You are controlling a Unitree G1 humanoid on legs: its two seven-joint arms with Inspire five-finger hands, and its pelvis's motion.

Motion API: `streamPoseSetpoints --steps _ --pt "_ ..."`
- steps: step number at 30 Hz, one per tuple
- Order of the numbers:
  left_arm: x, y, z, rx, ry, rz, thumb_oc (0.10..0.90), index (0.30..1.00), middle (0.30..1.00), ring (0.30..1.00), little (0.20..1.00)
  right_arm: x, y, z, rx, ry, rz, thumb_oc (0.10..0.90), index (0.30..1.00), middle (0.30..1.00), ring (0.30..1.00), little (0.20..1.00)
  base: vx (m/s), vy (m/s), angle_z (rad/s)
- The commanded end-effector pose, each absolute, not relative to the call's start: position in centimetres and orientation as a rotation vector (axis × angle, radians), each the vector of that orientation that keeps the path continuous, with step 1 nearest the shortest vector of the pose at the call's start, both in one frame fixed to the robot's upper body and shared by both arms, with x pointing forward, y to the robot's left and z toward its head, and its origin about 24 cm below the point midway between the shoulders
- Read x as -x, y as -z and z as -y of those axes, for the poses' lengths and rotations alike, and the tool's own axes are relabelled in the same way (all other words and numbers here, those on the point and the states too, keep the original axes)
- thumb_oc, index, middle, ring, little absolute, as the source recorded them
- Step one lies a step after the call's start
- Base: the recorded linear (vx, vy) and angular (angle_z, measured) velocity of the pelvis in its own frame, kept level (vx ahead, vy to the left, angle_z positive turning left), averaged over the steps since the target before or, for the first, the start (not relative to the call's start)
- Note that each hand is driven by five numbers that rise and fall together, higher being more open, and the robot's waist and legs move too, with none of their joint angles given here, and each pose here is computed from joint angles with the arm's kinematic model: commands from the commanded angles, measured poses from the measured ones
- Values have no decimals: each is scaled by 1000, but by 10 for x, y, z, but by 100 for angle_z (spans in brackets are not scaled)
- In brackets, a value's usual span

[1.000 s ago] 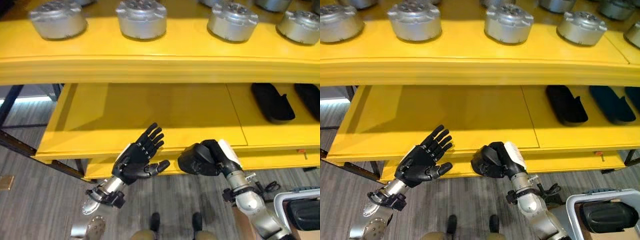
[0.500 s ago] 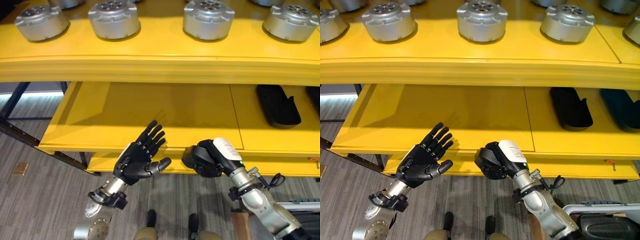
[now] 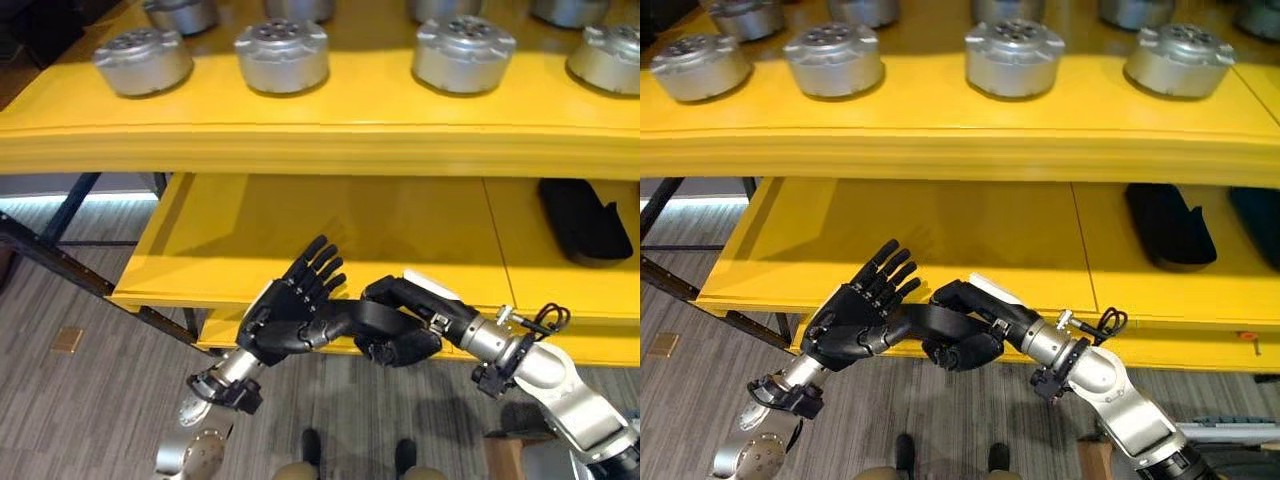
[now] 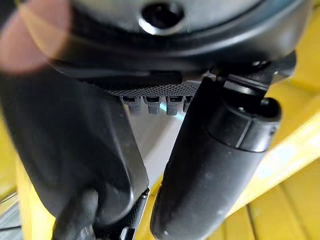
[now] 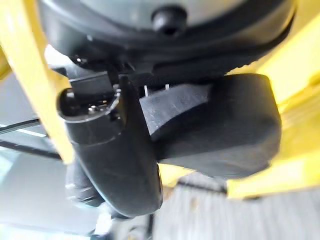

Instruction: Move parts from the plastic box to the shelf.

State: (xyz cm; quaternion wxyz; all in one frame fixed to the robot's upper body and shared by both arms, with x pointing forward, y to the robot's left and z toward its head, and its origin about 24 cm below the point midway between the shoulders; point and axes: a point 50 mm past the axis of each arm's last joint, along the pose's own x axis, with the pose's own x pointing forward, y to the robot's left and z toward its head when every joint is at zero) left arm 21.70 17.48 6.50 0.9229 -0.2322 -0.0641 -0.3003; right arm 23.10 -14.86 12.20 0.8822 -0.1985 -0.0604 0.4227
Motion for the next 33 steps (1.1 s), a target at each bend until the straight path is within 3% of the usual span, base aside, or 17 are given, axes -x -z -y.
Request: streamPoseSetpoints --steps 1,10,14,16,23,33 --pt "-223 -89 -176 463 705 267 900 1000 1000 1000 1000 -232 -171 128 197 -978 364 400 300 300 300 300 2 41 11" --pt "-225 -83 -169 483 731 249 900 1000 1000 1000 1000 -252 -184 125 -31 -773 442 400 300 300 300 300 11 27 1" --pt "-226 -80 -166 498 720 243 900 1000 1000 1000 1000 -259 -218 141 -100 -499 727 400 300 300 300 300 34 21 1" --pt "-226 -79 -167 508 712 246 900 1000 1000 1000 1000 -255 -226 144 -116 -462 791 400 300 300 300 300 0 0 0" --pt "-221 -79 -161 532 717 249 900 1000 1000 1000 1000 -236 -253 170 13 -82 1089 400 300 300 300 300 4 3 0" --pt "-214 -83 -167 504 735 260 900 1000 1000 1000 1000 -238 -248 204 -108 120 1029 400 300 300 300 300 8 2 -3"
